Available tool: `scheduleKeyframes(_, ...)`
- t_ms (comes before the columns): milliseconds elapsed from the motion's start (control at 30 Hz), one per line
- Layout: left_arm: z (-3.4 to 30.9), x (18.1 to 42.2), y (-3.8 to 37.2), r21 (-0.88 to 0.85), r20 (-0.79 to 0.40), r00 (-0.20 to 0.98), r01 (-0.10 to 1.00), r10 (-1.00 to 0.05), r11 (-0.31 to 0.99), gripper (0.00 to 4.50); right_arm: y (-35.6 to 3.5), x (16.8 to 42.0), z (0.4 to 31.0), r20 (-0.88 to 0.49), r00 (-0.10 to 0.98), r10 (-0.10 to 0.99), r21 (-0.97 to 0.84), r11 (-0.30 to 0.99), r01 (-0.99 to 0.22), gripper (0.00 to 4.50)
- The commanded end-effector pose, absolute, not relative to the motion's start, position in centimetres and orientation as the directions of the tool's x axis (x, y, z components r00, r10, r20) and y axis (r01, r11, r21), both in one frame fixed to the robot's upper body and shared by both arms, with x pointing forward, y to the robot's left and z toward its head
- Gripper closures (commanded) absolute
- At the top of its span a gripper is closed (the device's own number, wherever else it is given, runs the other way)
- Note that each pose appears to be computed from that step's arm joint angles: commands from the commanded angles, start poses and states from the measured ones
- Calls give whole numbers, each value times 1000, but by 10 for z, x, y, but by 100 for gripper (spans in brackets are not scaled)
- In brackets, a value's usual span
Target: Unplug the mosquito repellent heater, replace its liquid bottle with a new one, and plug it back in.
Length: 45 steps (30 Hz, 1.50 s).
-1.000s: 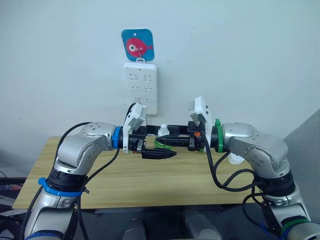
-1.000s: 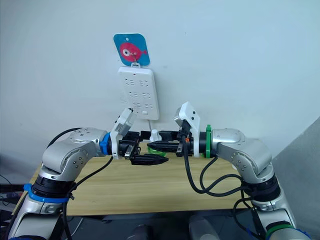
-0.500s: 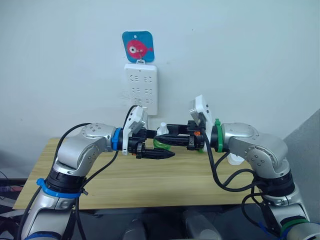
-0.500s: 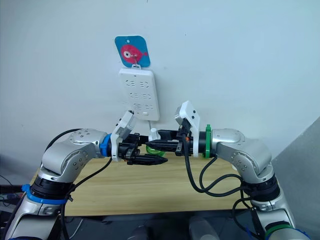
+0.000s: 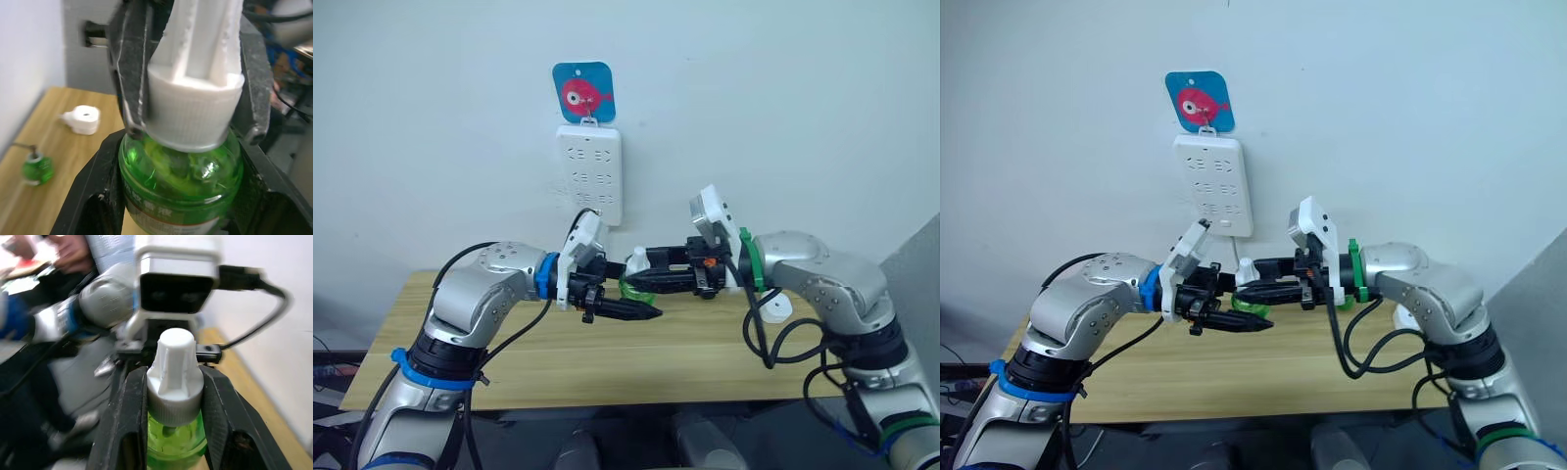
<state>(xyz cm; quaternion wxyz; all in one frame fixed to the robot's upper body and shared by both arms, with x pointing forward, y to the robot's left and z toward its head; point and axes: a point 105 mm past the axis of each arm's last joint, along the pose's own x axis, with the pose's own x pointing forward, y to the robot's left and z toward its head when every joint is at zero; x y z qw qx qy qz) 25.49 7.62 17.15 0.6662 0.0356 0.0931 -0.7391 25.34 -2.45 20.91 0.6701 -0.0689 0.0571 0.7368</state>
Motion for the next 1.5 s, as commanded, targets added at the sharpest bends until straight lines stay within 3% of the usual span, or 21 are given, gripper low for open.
scheduleKeyframes(33,179,263,84,-36,-184,-62,998,-981,-57,222,-28,248,208,-268,-245,932,-55,-269,-961,341)
scheduleKeyframes(167,180,264,83,-12,-177,-47,999,-983,-46,222,-35,256,210,-282,-238,929,-38,-259,-965,341)
scheduleKeyframes(333,175,267,82,20,-173,-14,1000,-985,-17,222,-38,269,213,-258,-91,962,-125,-127,-984,170)
scheduleKeyframes(500,169,276,82,80,-141,67,995,-988,56,222,-58,281,218,-191,145,971,-179,111,-978,165)
scheduleKeyframes(633,167,288,80,147,-73,179,975,-981,167,222,-70,271,217,-126,300,946,-190,274,-943,165)
scheduleKeyframes(767,164,297,78,178,-34,239,957,-971,229,222,-59,261,214,-44,408,912,-184,395,-900,165)
scheduleKeyframes(1033,162,304,73,204,-21,247,950,-969,237,222,-31,269,206,10,500,866,-189,492,-850,165)
scheduleKeyframes(1267,163,304,73,203,-14,249,949,-968,241,222,-18,278,209,18,491,871,-207,484,-851,165)
scheduleKeyframes(1367,163,302,73,203,-15,252,948,-968,244,222,-15,277,209,26,478,878,-203,473,-858,226)
scheduleKeyframes(1467,163,301,75,200,-18,250,949,-968,242,222,-13,273,208,22,442,897,-200,437,-877,337)
scheduleKeyframes(1500,163,300,75,198,-20,248,951,-969,239,222,-13,271,207,18,423,906,-197,418,-887,347)
